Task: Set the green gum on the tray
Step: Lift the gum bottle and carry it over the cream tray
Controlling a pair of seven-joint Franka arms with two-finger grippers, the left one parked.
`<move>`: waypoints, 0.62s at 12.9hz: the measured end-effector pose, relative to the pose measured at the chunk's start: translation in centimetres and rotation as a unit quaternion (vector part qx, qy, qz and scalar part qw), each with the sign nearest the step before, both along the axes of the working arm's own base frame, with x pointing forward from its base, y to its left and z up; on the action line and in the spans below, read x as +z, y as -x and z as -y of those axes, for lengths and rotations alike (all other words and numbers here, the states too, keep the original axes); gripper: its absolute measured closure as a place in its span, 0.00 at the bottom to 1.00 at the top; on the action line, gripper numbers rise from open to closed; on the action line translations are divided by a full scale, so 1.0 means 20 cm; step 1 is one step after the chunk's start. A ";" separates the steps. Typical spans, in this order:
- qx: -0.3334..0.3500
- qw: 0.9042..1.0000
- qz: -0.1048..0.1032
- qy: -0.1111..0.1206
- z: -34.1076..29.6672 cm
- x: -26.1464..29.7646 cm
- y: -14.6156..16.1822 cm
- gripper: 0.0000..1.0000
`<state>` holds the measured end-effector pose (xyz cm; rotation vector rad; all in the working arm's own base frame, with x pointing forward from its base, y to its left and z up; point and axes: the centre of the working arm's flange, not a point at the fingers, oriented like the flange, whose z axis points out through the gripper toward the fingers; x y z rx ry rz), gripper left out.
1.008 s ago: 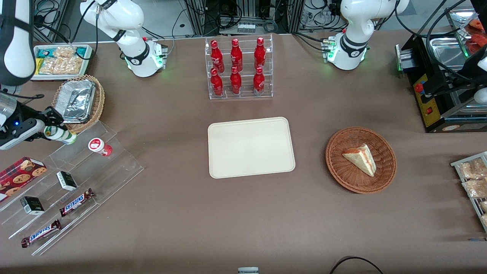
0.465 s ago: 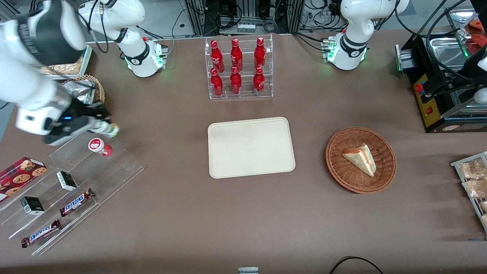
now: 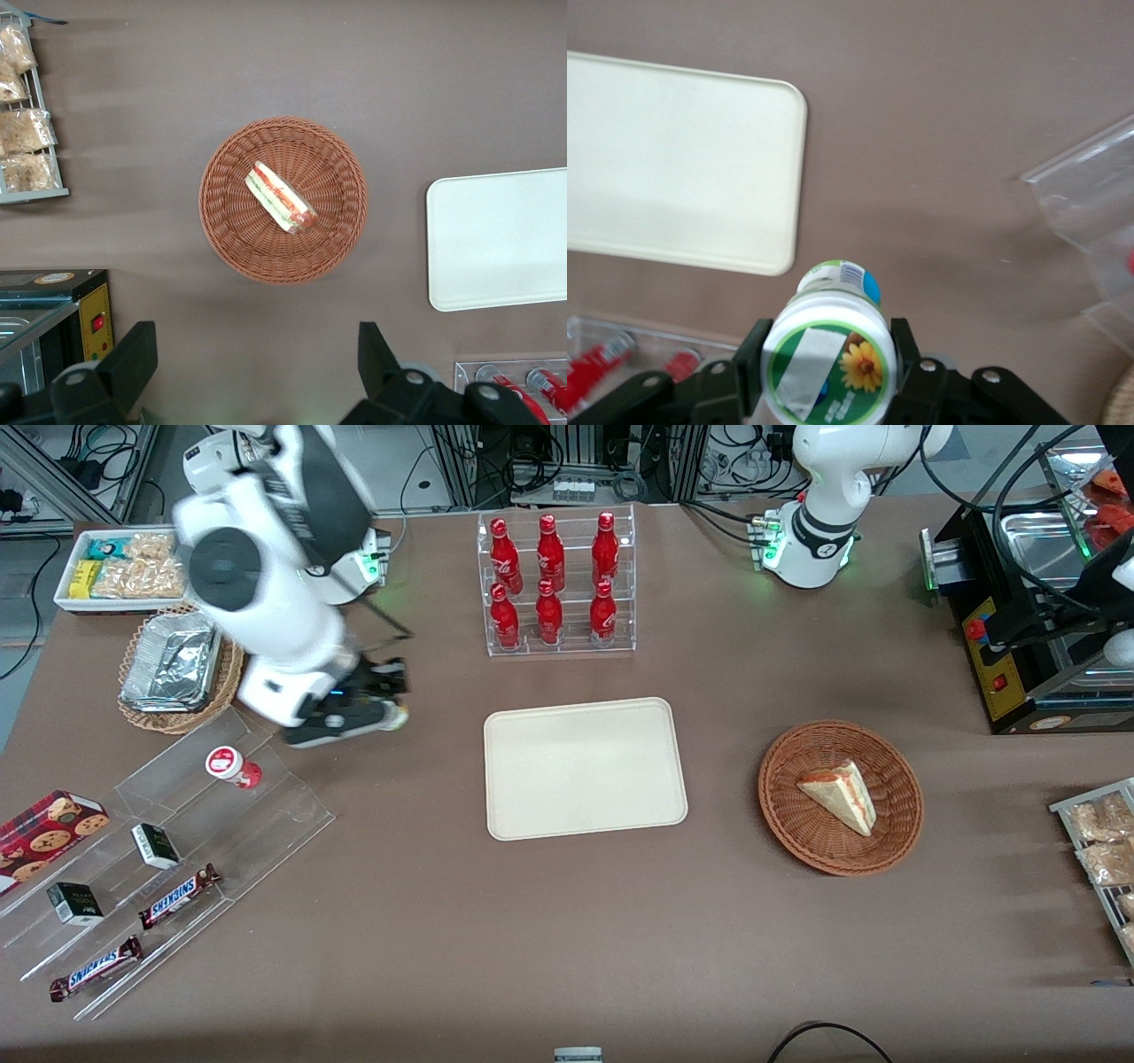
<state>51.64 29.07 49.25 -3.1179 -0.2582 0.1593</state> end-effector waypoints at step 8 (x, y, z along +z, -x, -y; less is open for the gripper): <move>-0.097 0.995 0.037 -0.010 -0.81 -0.72 0.12 0.41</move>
